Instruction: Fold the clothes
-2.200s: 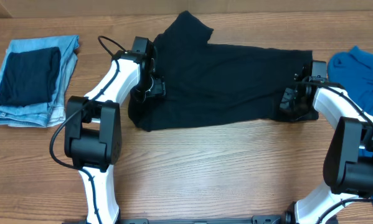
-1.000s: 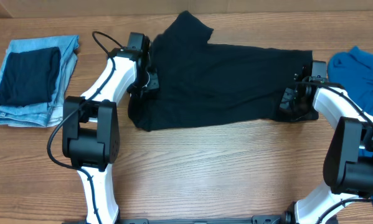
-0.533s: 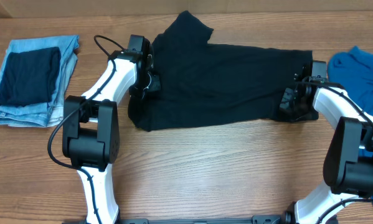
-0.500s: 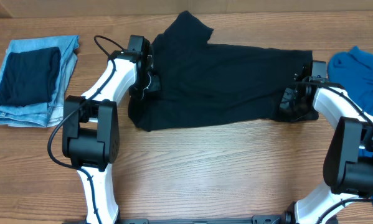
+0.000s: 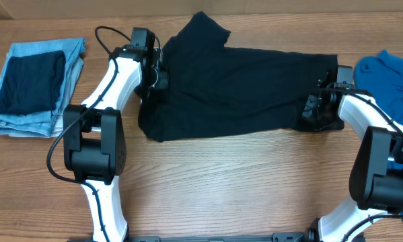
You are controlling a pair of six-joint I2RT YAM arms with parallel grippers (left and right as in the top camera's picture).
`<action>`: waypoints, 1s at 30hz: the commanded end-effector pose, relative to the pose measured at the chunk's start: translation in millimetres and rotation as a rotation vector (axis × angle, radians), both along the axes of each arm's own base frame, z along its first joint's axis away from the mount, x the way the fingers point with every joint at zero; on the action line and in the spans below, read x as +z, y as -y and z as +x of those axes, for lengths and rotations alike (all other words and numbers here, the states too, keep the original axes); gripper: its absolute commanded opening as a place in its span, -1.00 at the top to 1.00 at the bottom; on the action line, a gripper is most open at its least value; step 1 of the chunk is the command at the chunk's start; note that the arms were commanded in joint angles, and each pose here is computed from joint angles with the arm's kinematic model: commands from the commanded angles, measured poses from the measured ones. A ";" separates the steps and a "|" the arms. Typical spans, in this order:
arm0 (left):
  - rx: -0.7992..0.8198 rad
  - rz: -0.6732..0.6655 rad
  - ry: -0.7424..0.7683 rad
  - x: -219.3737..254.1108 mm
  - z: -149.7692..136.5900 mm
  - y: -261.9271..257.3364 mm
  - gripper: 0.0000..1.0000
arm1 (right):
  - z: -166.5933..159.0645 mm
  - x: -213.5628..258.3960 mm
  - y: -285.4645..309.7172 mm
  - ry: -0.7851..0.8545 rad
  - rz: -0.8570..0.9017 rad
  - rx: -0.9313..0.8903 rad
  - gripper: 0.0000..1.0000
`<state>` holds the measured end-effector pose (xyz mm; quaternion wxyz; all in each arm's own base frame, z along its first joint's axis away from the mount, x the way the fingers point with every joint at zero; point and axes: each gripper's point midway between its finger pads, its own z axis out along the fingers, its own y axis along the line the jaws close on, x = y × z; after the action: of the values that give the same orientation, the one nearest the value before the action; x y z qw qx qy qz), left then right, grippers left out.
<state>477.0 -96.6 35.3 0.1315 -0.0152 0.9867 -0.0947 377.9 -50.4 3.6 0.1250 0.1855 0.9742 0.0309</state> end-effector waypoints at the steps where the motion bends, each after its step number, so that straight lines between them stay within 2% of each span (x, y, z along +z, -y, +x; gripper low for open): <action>1: -0.040 0.027 0.072 9.6 17.5 -1.7 0.92 | 0.0 3.0 2.0 0.011 -0.007 -0.007 0.92; 16: -0.095 0.091 0.236 23.4 51.6 -7.5 0.92 | -0.3 3.0 3.4 0.010 -0.016 -0.005 0.92; 23: -0.073 0.134 0.281 27.0 62.4 -16.0 0.88 | -0.4 2.9 3.4 0.009 -0.016 -0.005 0.92; 24: -0.072 0.133 0.290 28.1 64.4 -15.7 0.83 | -0.4 2.9 3.3 0.009 -0.016 -0.005 0.92; 25: -0.071 0.132 0.298 29.1 66.0 -15.7 0.69 | -0.5 2.9 3.3 0.009 -0.016 -0.005 0.92; 27: -0.070 0.129 0.312 31.8 69.2 -15.1 0.15 | -1.1 2.7 3.2 0.006 -0.015 -0.005 0.92; 29: -0.065 0.132 0.316 35.6 70.8 -17.7 -0.14 | -1.1 2.7 3.2 0.006 -0.015 -0.005 0.92; 30: -0.063 0.130 0.308 40.9 70.0 -19.3 -0.21 | -0.9 2.8 3.2 0.007 -0.015 -0.005 0.92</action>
<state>536.4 -85.4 60.2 0.2661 0.0436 0.9620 -0.0435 378.0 -50.5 3.6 0.1253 0.1858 0.9741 0.0305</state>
